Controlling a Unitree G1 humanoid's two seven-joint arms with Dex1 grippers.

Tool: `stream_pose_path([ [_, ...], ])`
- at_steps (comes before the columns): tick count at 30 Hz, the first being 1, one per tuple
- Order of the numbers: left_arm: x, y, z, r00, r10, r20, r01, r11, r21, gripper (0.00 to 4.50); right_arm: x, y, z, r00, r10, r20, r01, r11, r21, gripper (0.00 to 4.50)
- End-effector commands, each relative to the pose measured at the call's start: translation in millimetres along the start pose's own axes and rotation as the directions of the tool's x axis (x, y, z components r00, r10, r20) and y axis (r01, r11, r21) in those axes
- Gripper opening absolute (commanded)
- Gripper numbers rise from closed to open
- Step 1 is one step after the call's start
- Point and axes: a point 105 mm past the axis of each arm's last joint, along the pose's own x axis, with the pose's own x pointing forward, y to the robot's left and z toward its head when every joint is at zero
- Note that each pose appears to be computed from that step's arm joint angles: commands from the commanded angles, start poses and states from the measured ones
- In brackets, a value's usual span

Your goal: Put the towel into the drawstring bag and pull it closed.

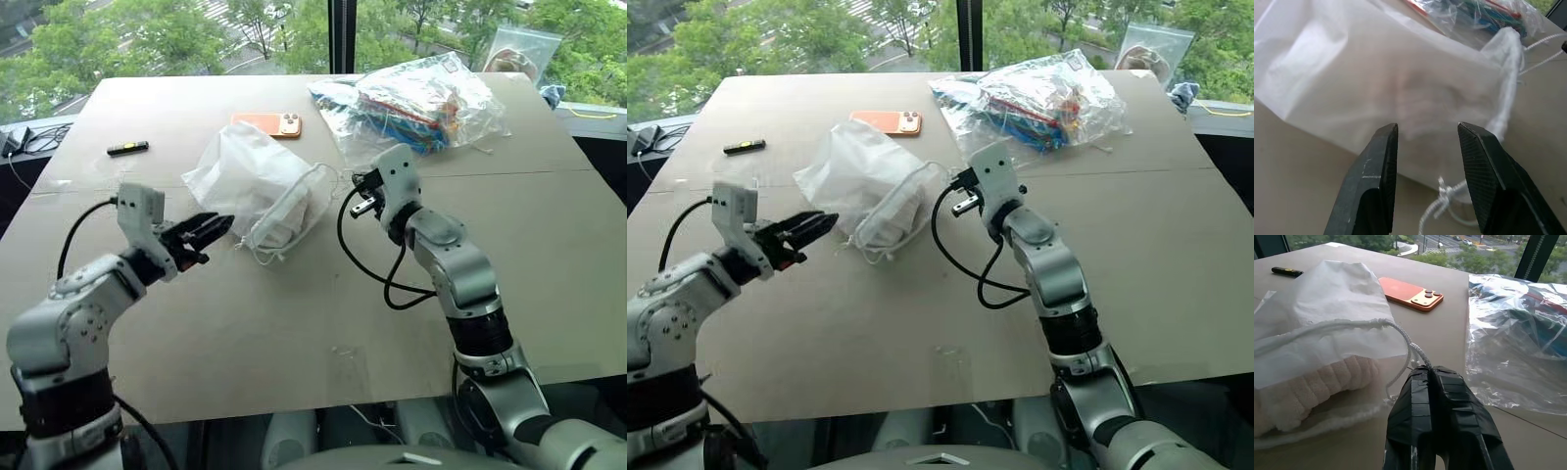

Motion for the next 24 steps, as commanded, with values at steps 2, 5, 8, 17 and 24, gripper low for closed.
stream_pose_path([
  [2, -7.6, -13.8, -20.7, 0.997, 0.069, -0.021, -0.068, 0.996, 0.052, 1.95, -5.0, 0.8, 13.9, 0.999, 0.013, 0.046, -0.013, 1.000, -0.009, 0.00],
  [5, 4.0, -8.1, -33.0, 0.985, 0.170, -0.027, -0.169, 0.985, 0.028, 1.95, -6.0, 2.0, 12.6, 0.999, 0.021, 0.039, -0.021, 1.000, -0.009, 0.00],
  [8, 15.6, -10.8, -34.7, 0.982, 0.189, -0.023, -0.189, 0.982, 0.025, 1.95, -7.3, 2.5, 11.3, 0.999, 0.024, 0.032, -0.024, 1.000, -0.008, 0.00],
  [17, 35.9, -16.5, -39.1, 0.980, 0.192, -0.045, -0.193, 0.981, -0.017, 1.95, -9.5, 1.9, 11.1, 1.000, 0.017, 0.025, -0.017, 1.000, -0.019, 0.00],
  [24, 50.3, -12.2, -42.9, 0.955, 0.284, -0.085, -0.282, 0.959, 0.036, 1.95, -11.7, -0.8, 10.3, 1.000, -0.002, 0.021, 0.002, 1.000, -0.019, 0.00],
])
